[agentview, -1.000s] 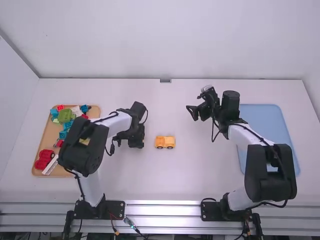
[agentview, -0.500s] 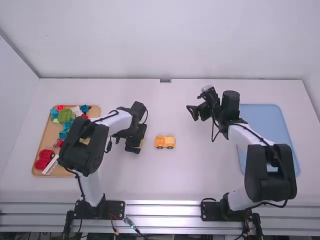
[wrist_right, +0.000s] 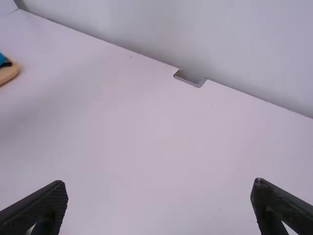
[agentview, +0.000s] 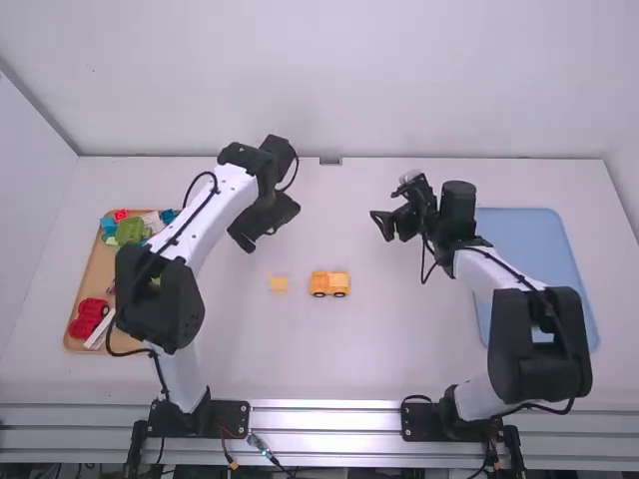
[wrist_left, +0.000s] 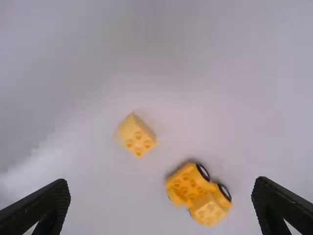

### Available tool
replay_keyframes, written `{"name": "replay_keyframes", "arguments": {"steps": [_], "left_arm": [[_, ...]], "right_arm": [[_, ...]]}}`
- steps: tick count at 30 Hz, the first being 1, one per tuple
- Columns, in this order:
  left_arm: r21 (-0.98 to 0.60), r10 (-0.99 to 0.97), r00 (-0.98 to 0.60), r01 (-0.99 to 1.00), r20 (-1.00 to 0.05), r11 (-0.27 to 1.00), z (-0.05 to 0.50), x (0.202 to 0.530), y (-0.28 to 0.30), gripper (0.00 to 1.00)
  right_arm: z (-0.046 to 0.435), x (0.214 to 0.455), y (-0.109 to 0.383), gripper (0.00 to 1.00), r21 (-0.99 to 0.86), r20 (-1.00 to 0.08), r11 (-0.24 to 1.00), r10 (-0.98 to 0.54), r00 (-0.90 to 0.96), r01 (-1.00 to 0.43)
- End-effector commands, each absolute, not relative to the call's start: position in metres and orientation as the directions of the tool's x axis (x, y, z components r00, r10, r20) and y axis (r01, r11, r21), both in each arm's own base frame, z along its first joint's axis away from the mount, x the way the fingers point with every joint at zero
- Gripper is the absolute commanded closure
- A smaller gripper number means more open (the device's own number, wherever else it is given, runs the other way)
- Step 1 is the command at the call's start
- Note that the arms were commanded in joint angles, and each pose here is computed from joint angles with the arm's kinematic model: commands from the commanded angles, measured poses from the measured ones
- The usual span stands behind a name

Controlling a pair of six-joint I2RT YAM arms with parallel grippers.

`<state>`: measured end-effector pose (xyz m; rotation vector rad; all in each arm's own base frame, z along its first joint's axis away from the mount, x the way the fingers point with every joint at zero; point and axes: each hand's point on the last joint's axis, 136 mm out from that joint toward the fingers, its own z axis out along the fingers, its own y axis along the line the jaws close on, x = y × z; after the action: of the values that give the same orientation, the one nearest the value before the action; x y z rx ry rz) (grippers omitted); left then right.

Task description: Assemble lego blocks to make yellow taxi

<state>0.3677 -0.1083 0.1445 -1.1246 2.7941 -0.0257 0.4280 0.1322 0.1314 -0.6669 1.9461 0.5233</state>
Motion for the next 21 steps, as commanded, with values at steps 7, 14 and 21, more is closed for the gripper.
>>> {"name": "replay_keyframes", "arguments": {"steps": [7, 14, 21], "left_arm": [[0.246, 0.085, -0.956, 0.014, -0.281, 0.969, 0.168, 0.398, -0.075, 0.01], [0.251, 0.557, -0.811, 0.510, -0.178, 0.823, 0.147, 0.402, -0.091, 0.01], [-0.074, 0.813, -0.415, 0.903, -0.408, 0.424, 0.150, 0.379, -0.136, 0.01]], "right_arm": [[0.138, 0.418, 0.155, 0.01, 0.073, -0.905, 0.718, -0.244, -0.348, -0.692], [0.138, 0.411, 0.172, 0.01, 0.072, -0.905, 0.689, -0.258, -0.337, -0.722], [0.138, 0.403, 0.190, 0.01, 0.073, -0.905, 0.657, -0.272, -0.326, -0.750]]}}
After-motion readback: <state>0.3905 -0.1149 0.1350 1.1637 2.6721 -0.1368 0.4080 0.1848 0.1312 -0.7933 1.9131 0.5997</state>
